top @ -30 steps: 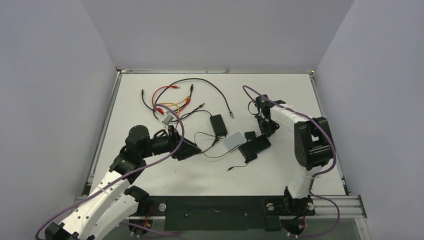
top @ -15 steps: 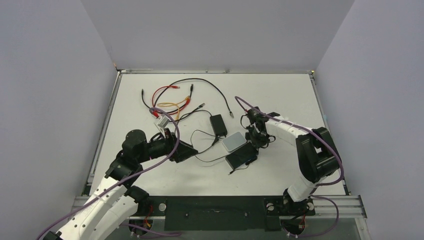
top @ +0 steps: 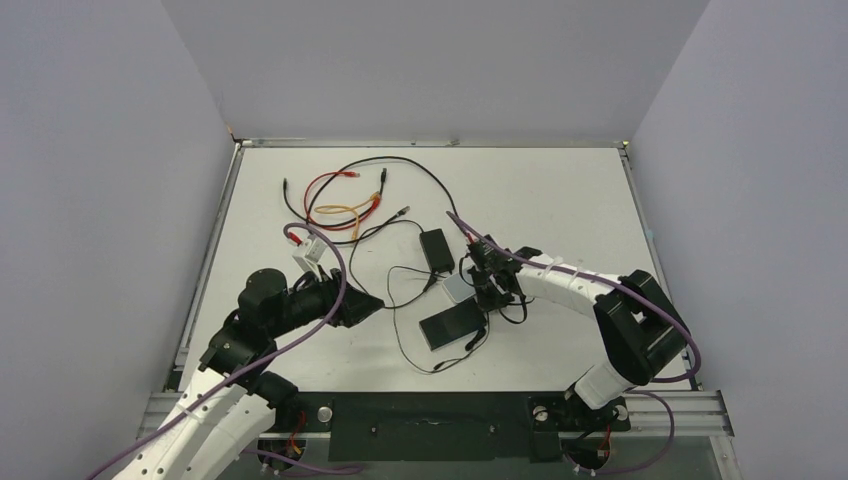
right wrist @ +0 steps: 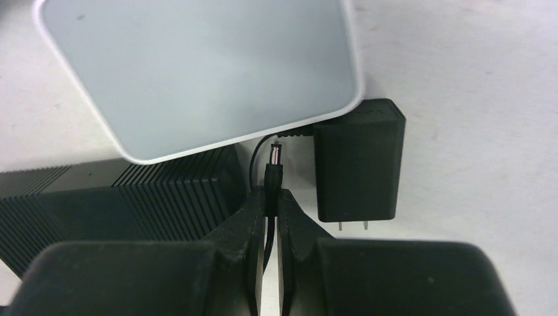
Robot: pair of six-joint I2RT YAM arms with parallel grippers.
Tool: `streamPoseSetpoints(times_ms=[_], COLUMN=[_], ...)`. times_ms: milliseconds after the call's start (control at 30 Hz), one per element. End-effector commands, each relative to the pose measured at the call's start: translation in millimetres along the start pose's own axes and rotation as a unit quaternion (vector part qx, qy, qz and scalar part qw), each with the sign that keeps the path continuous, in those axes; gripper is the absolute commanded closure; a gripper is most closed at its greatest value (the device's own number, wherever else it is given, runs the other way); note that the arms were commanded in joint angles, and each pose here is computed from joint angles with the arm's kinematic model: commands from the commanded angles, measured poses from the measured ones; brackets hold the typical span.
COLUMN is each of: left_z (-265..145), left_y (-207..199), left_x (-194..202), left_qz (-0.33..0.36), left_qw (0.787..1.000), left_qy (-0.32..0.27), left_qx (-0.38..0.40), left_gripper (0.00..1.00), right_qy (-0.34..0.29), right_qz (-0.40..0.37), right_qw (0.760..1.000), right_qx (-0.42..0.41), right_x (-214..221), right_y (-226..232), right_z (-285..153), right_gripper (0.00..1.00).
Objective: Insert the plug into the switch port
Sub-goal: Move the switch port to the center of the board.
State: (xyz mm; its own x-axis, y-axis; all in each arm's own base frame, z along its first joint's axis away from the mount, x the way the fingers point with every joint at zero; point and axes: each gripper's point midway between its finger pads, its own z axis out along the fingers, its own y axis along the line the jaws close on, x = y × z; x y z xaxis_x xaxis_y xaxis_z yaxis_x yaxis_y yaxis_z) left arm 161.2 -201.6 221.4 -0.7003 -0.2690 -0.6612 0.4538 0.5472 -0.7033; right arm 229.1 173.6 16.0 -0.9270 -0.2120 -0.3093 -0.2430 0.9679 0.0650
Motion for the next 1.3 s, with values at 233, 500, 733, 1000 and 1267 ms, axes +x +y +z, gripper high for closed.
streamPoseSetpoints(times_ms=[233, 500, 733, 1000, 1267], left_z=[-13.5, -21.6, -24.4, -23.9, -22.3], left_y=[-1.2, -0.5, -3.7, -4.2, -6.9], left_x=[-19.9, -26.3, -31.7, -34.5, -38.1], left_qz=[0.017, 0.028, 0.034, 0.035, 0.04], left_qw=[0.999, 0.997, 0.997, 0.996, 0.996], left_qy=[-0.036, -0.044, -0.05, -0.053, -0.052], left_qx=[-0.034, -0.054, -0.057, -0.058, -0.055], left_gripper=[0.44, 0.44, 0.44, 0.44, 0.44], right_qy=[-0.039, -0.049, -0.047, -0.061, -0.09], right_qz=[-0.048, -0.061, -0.032, 0.025, 0.004], right_qw=[0.998, 0.996, 0.994, 0.992, 0.994], right_qx=[-0.004, 0.045, 0.088, 0.104, 0.068], right_x=[-17.0, -18.2, -14.9, -16.9, -26.0], right_y=[47.6, 29.5, -12.0, -60.7, -36.3], right_z=[-12.6, -18.2, -15.8, -28.9, -62.1], right_gripper=[1.0, 1.0, 1.0, 1.0, 1.0])
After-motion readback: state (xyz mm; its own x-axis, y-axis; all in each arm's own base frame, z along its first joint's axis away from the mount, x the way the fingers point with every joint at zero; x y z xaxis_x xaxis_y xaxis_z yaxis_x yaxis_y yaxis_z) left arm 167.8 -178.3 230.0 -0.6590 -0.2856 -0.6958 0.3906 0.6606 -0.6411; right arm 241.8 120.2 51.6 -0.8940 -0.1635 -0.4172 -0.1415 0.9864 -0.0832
